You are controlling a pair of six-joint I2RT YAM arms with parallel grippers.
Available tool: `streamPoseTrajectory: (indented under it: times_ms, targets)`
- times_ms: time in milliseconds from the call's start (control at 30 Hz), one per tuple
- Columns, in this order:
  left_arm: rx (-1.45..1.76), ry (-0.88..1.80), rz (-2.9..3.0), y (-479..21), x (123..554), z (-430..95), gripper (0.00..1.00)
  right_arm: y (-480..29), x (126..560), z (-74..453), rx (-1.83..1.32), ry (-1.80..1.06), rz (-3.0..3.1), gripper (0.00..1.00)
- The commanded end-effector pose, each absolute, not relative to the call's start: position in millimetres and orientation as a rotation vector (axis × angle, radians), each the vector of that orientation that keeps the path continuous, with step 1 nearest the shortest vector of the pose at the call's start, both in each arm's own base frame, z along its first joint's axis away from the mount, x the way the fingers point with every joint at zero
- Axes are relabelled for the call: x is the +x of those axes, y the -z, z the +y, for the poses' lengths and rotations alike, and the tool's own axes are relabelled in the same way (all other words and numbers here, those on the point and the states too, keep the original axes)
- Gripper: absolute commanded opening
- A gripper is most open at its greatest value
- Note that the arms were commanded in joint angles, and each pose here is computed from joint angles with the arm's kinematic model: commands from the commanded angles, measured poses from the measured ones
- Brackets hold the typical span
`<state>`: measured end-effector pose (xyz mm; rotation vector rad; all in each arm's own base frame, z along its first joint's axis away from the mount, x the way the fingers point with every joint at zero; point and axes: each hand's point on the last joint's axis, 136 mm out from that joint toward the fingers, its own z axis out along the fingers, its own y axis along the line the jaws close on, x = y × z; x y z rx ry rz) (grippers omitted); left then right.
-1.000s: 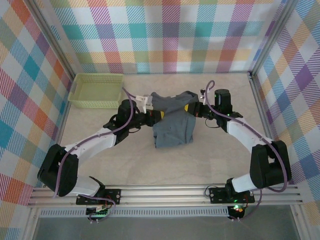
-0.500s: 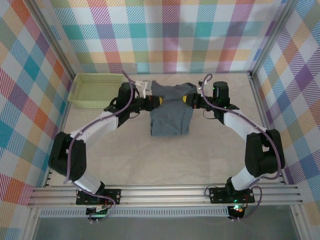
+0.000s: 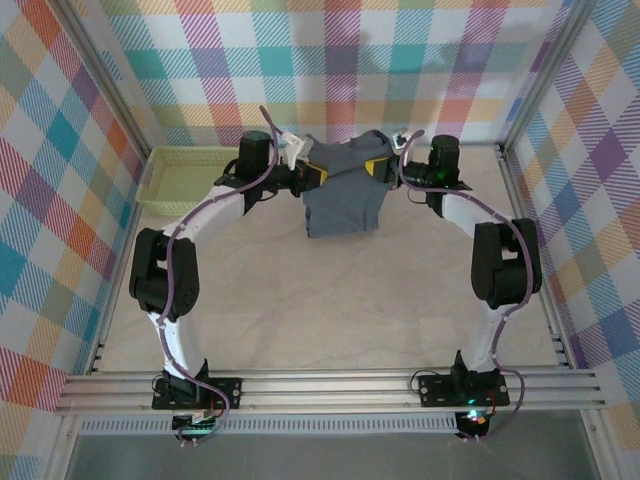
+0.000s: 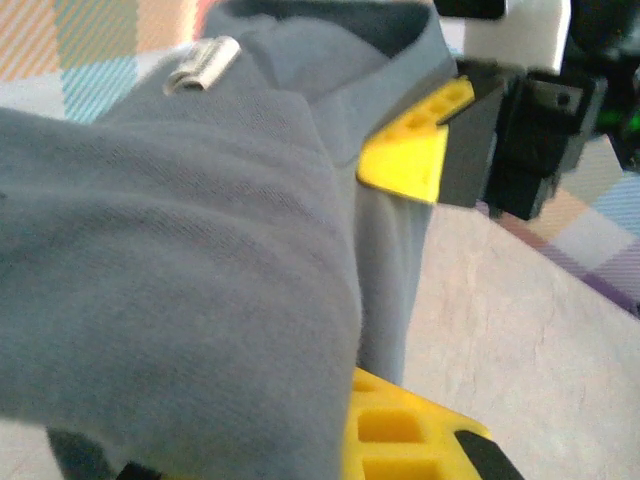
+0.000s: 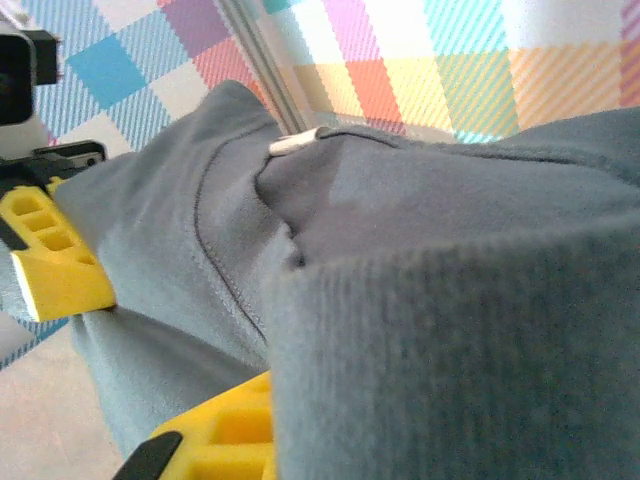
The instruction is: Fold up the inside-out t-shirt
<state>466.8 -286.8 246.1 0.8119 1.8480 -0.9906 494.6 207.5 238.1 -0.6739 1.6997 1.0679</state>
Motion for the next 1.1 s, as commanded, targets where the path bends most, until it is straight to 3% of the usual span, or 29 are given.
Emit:
streamPoseTrajectory:
  times_ms: [0,200,333,800,1067]
  targets:
    - [1.028,0.954,1.684,-263.2,484.8,-291.1,0.0,-262.0,514.3,196.1,-0.809,-0.983,1.492,0.06]
    - [1.03,0.853,1.593,-246.1,529.7,-272.5,0.0,-260.4,538.6,200.6,-0.902,-0.945,1.344,0.05]
    - [1.11,0.804,1.561,-220.1,521.6,-270.9,0.0,-247.6,529.1,203.0,-0.968,-0.933,1.285,0.05]
    - [1.316,0.767,1.425,-186.8,377.7,-290.3,0.0,-186.8,410.6,205.1,-1.044,-0.873,1.32,0.06]
    - [1.318,0.757,1.487,-160.7,311.0,-305.8,0.0,-178.8,359.8,200.0,-0.947,-0.9,1.418,0.09]
